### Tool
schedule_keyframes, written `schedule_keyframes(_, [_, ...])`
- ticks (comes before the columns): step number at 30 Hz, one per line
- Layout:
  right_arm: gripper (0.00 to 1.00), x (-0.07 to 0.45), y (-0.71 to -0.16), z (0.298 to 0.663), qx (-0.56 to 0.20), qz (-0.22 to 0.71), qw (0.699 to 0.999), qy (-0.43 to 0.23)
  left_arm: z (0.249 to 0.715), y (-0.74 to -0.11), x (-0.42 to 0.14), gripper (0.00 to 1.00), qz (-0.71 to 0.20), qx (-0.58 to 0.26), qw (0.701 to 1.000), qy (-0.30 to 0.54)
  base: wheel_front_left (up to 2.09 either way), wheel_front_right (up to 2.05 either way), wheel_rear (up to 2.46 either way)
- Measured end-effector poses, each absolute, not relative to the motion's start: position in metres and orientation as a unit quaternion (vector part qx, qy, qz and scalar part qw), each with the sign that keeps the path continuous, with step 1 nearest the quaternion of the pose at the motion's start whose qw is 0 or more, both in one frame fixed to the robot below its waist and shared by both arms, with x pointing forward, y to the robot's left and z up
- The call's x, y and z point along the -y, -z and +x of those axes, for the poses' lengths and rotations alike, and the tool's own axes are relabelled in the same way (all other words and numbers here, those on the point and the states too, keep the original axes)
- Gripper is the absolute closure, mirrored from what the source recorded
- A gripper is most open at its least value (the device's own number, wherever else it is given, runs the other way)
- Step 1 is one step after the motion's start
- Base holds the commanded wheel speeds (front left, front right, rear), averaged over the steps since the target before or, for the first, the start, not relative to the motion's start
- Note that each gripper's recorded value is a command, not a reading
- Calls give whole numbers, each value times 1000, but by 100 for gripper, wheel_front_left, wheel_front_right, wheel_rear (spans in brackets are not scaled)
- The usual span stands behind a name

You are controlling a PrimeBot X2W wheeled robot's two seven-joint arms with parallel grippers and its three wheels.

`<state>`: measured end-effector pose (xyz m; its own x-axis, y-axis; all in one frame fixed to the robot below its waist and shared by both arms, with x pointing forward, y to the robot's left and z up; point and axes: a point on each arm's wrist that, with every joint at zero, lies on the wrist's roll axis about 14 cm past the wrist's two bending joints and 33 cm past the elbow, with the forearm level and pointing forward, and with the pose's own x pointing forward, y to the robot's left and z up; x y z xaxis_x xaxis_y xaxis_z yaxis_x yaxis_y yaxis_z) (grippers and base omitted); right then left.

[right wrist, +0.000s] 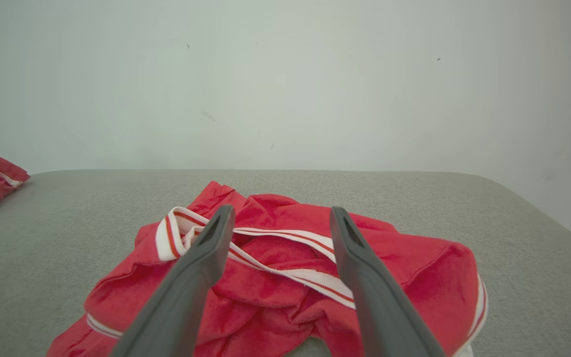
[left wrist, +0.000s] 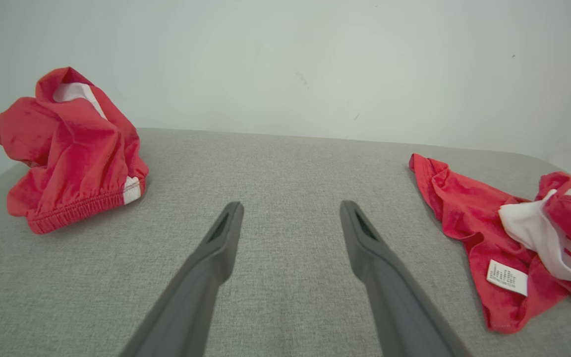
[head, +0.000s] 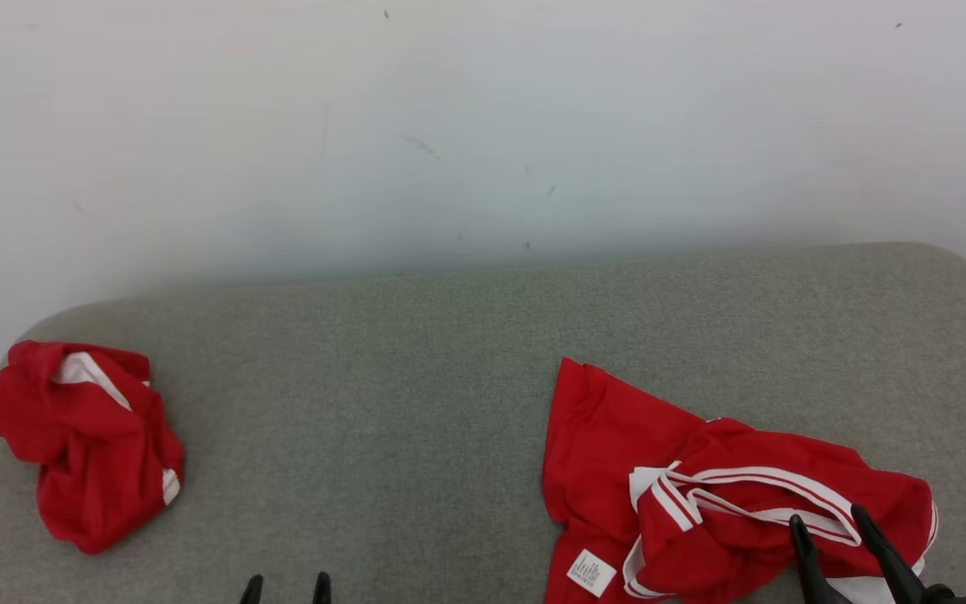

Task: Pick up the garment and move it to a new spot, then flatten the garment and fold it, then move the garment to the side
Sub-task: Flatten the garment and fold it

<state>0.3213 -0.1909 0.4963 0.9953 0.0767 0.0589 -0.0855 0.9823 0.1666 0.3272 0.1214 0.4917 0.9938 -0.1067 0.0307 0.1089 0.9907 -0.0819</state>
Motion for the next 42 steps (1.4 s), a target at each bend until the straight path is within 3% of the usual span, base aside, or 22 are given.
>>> schedule_keyframes(12, [0, 191, -500, 321, 31, 85, 995, -42, 326, -489, -107, 0, -47, 8, 996, 81, 0, 0, 0])
schedule_keyframes(22, [0, 202, -500, 320, 30, 80, 996, -28, 341, -494, -25, 0, -58, 9, 972, 228, 0, 0, 0])
schedule_keyframes(31, [0, 223, -498, 313, 28, 83, 996, 7, 334, -446, 46, 0, -35, -96, 934, 343, 0, 0, 0])
schedule_keyframes(42, [0, 247, -492, 299, 18, 83, 995, 52, 333, -400, 70, 0, 4, -190, 913, 362, 0, 0, 0])
